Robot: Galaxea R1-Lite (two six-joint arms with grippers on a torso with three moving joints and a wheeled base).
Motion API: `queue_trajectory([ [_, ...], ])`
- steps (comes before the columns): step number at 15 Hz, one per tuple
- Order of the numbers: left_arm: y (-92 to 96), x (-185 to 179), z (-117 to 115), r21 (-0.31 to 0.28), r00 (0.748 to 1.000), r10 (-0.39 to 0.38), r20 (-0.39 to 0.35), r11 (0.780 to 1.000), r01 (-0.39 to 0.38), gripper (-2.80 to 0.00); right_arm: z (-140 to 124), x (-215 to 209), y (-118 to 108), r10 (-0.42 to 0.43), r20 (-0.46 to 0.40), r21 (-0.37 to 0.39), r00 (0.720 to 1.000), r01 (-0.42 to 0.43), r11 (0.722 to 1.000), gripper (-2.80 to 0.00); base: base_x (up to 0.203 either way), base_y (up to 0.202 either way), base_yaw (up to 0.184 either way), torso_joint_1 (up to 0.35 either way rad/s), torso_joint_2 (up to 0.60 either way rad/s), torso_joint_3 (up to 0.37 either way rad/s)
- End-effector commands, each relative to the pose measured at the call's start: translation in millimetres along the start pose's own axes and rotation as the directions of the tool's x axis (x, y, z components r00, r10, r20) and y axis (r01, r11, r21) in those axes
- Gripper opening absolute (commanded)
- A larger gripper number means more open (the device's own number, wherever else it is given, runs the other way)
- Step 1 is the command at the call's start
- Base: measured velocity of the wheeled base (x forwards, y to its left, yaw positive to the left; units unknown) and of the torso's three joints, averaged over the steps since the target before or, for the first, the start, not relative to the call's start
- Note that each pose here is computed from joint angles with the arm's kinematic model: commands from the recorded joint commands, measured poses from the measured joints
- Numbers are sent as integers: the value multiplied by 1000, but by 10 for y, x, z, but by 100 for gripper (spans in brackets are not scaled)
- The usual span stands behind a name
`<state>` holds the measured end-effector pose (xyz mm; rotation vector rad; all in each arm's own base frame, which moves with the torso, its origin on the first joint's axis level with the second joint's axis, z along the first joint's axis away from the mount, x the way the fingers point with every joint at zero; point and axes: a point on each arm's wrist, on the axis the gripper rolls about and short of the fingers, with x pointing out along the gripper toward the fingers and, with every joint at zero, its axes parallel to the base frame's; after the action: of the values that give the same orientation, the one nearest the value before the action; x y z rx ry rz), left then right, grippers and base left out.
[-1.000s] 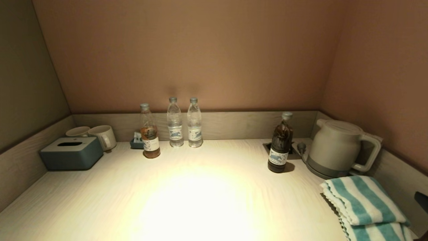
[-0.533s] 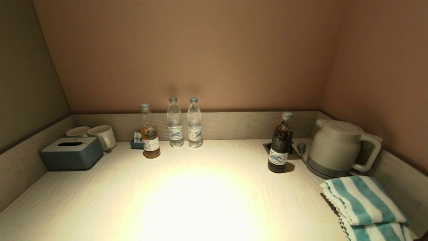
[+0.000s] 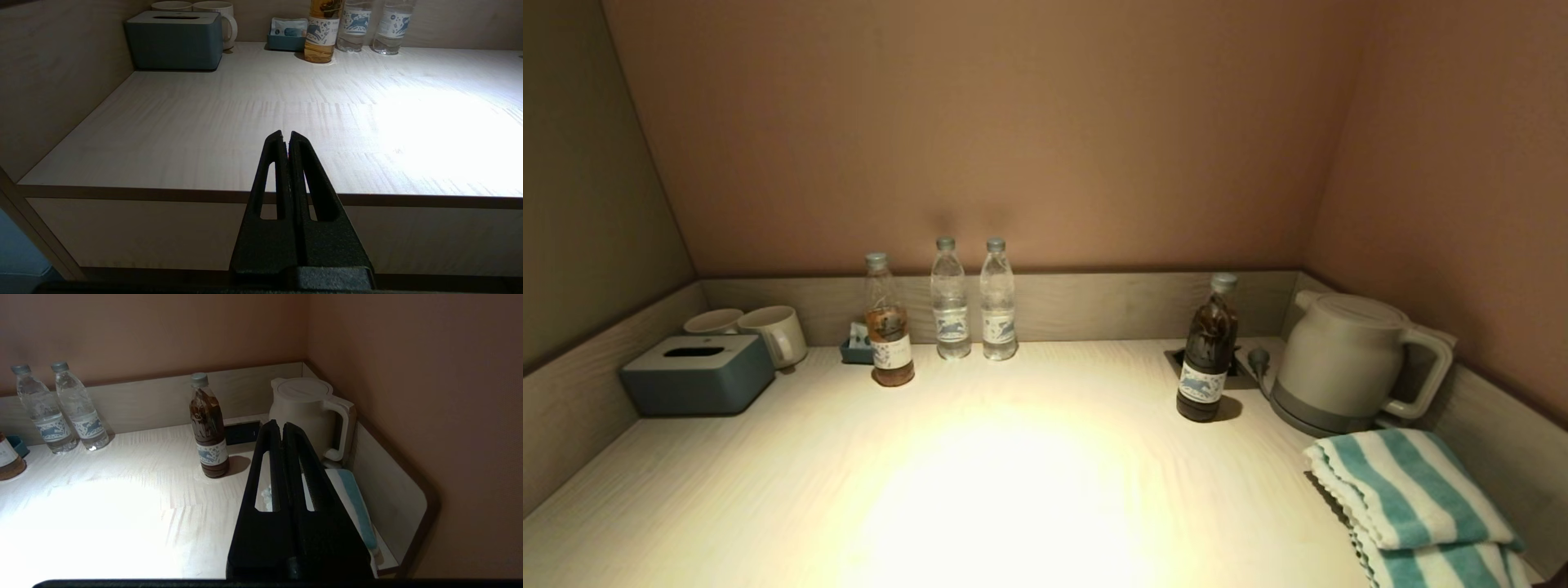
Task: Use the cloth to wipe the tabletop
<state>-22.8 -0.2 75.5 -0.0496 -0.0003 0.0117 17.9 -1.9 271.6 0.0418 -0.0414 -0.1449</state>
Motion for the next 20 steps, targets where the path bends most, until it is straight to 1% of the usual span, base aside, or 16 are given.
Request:
queue_trajectory([
  [1,0,1,0,-1,1000,1,-2,1000,-1,-280,48,-45,10,3,22,-4,1000,-3,1000,-280,0,0,0,0,0,0],
  [3,0,1,0,0,1000,1,-2,1000,-1,-280,190,10,12,22,31,-8,999,-21,1000,-280,0,0,0,0,0,0],
  [5,0,1,0,-1,1000,1,-2,1000,-1,-280,251,89,17,83,17,-8,996,-83,997,-280,0,0,0,0,0,0],
  [6,0,1,0,0,1000,1,-2,1000,-1,-280,276,141,12,92,8,-6,996,-92,996,-280,0,0,0,0,0,0],
  [10,0,1,0,0,1000,1,-2,1000,-1,-280,541,304,0,99,34,-12,995,-98,995,-280,0,0,0,0,0,0],
  [11,0,1,0,0,1000,1,-2,1000,-1,-280,635,301,5,97,56,-16,994,-97,995,-280,0,0,0,0,0,0],
  [13,0,1,0,-1,1000,1,-2,1000,-1,-280,654,214,19,95,69,-17,993,-94,995,-280,0,0,0,0,0,0],
  [14,0,1,0,0,1000,1,-2,1000,-1,-280,646,64,43,96,87,-21,992,-95,995,-280,0,0,0,0,0,0],
  [16,0,1,0,0,1000,1,-2,1000,-1,-280,605,-129,71,95,87,-25,992,-93,995,-280,0,0,0,0,0,0],
  [20,0,1,0,0,1000,1,-2,1000,-1,-280,548,-265,48,31,78,-14,996,-30,999,-280,0,0,0,0,0,0],
])
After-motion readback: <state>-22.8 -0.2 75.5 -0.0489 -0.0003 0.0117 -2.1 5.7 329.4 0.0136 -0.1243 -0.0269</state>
